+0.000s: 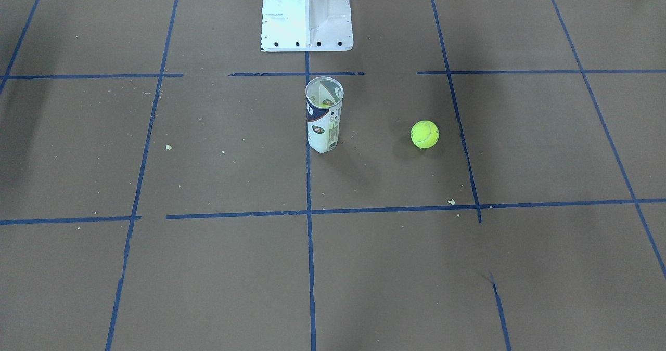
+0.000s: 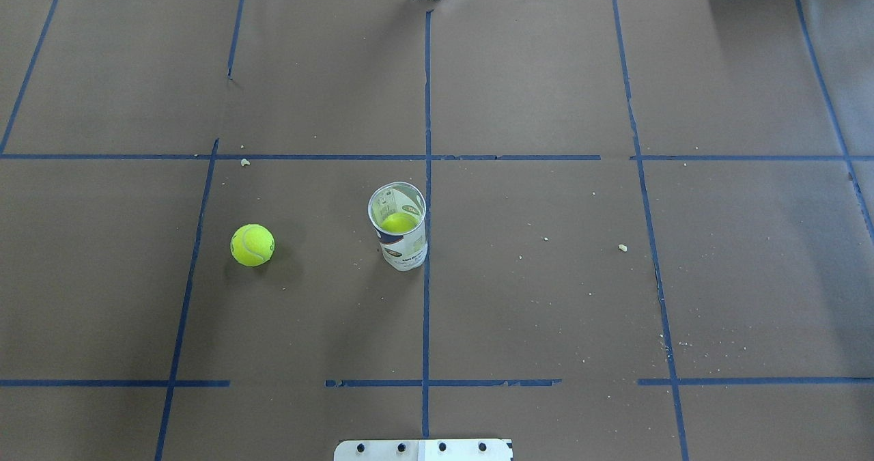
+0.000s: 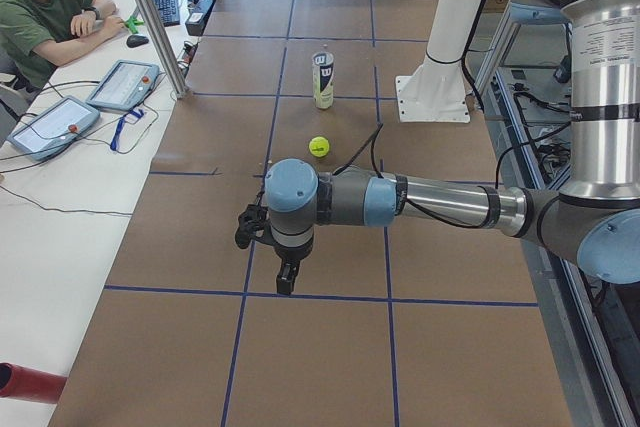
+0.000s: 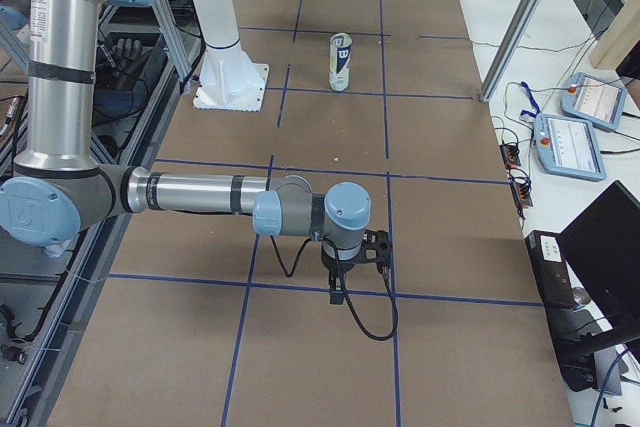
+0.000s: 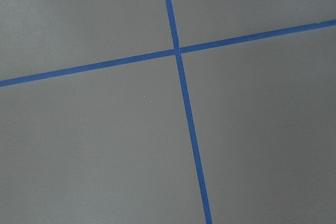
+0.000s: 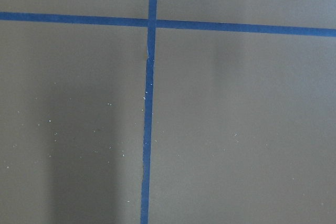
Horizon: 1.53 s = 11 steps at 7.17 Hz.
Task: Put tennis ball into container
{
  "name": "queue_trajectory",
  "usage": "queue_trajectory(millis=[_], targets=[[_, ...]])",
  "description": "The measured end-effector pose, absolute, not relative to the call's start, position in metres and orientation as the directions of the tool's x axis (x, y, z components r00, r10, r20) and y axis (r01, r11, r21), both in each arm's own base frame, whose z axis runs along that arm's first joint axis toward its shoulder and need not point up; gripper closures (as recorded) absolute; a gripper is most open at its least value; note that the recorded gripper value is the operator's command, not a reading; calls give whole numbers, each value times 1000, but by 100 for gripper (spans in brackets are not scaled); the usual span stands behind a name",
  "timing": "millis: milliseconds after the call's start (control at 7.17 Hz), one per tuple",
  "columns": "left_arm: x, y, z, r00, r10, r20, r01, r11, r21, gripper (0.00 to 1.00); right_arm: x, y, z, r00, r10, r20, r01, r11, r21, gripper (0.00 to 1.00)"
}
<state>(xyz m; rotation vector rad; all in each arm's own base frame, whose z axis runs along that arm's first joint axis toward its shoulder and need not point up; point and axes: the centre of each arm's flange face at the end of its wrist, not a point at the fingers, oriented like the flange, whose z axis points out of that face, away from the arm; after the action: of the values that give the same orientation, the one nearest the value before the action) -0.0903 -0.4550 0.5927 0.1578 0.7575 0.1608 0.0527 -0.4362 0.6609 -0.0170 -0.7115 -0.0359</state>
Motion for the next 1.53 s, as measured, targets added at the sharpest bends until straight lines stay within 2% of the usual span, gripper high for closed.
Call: queue_trajectory(millis=[279,698,1116,1535], targets=[[-94,-487,565,719,236,-653,-83,963,257,0,53,-436,661,757,-27,653,39,999,-4,0],[-80,-494,534,704,241,-668,-56,957,285,0,53,-436,661,757,-27,653,39,999,-4,0],[16,-510,460,671,106,-734,38,984,176,0,53,-436,661,757,-27,653,39,999,-4,0],[158,-517,371,638,-31,-769,131,989,69,0,53,-436,661,757,-27,653,39,999,-4,0]])
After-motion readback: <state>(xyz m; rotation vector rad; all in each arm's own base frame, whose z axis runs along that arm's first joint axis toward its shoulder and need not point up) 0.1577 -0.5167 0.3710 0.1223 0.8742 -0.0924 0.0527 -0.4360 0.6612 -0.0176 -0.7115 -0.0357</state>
